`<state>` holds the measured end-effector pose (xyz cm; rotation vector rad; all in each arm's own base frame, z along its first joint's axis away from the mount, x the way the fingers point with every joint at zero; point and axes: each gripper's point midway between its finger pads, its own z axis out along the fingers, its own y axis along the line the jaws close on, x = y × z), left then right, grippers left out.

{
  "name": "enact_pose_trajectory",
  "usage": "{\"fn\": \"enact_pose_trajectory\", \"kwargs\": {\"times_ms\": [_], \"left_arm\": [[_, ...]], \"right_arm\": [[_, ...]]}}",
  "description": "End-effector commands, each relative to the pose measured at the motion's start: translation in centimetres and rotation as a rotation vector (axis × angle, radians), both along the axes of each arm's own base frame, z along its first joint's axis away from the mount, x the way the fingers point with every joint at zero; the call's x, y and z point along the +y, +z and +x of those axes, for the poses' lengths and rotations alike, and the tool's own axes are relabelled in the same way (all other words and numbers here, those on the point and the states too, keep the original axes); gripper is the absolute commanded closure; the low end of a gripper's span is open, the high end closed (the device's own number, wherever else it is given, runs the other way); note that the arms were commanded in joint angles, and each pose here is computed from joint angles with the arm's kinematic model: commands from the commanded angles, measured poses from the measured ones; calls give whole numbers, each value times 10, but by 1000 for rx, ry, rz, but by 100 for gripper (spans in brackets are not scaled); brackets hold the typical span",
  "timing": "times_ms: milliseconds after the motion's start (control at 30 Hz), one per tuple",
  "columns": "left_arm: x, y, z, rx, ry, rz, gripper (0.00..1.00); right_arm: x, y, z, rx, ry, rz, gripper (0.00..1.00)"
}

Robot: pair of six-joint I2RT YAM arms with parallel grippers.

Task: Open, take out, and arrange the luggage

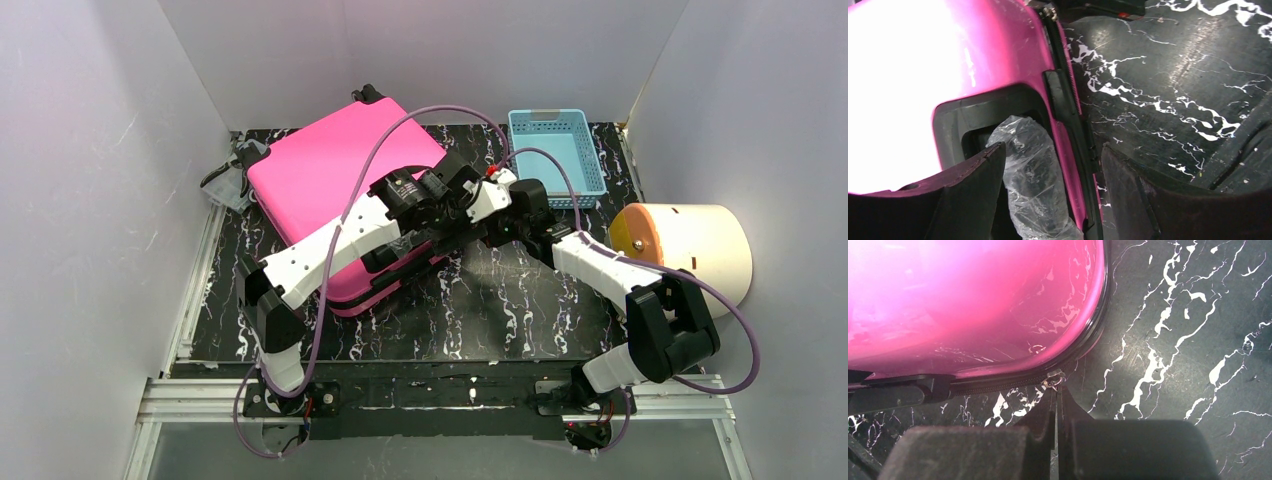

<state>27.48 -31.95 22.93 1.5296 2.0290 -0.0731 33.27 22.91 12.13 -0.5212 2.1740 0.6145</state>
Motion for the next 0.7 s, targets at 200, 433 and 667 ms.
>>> {"fn": "enact_pose_trajectory", "kwargs": {"times_ms": [200,433,667], "left_arm": [[23,12,17,-117,98,56,34],[38,-21,9,-47,123,140,42],[51,-54,-4,43,116,224,46]], "right_arm": [[9,33,15,-94,6,81,99],[9,31,15,-93,2,76,99],[10,31,17,-91,5,79,99]]}}
